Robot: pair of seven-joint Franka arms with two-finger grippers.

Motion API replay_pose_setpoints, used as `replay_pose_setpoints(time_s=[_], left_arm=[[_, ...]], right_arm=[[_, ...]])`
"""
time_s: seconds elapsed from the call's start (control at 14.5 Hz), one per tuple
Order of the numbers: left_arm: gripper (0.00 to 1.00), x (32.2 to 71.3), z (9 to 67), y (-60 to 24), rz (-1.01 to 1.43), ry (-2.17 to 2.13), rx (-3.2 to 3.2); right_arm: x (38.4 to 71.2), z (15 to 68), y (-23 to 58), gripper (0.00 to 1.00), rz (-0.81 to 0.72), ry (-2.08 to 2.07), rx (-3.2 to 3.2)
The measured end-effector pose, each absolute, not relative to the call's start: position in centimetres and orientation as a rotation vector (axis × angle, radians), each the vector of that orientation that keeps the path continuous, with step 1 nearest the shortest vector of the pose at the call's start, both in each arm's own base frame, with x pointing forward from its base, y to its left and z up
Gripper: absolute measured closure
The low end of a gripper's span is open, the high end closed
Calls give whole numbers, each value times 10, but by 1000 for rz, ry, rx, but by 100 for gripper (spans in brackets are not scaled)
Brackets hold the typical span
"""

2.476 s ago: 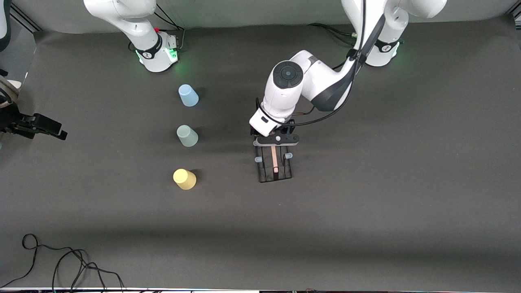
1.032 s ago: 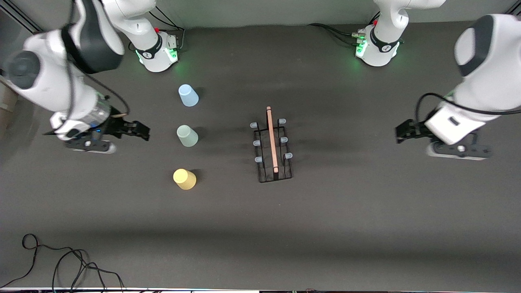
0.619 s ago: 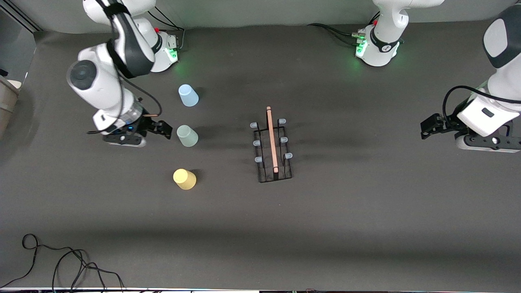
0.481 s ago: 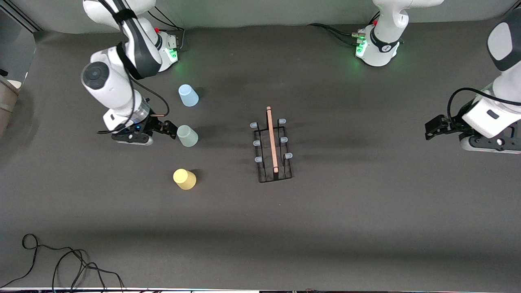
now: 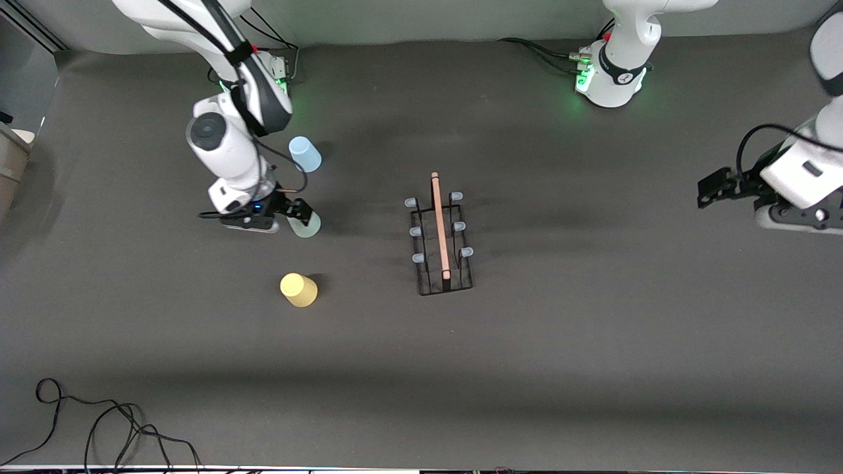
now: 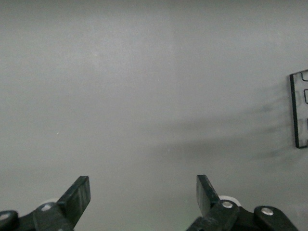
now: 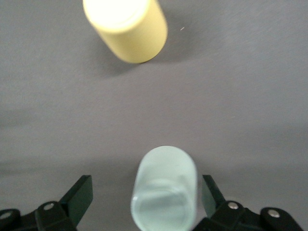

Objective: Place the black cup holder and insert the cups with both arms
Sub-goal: 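Lower the right gripper onto the pale green cup and close it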

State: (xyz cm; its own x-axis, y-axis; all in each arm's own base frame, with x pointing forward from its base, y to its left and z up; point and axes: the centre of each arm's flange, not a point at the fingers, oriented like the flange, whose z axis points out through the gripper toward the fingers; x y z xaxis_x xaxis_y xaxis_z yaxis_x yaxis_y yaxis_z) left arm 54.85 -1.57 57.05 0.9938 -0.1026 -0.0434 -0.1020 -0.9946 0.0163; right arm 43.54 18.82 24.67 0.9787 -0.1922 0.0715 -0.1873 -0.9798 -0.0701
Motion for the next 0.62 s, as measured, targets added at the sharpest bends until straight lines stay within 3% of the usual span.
replay_pose_setpoints(time_s=[0.62], left_arm=[[0, 534, 584, -12, -120, -150, 3123]], right_arm=[[429, 216, 190, 0, -70, 304, -3087]])
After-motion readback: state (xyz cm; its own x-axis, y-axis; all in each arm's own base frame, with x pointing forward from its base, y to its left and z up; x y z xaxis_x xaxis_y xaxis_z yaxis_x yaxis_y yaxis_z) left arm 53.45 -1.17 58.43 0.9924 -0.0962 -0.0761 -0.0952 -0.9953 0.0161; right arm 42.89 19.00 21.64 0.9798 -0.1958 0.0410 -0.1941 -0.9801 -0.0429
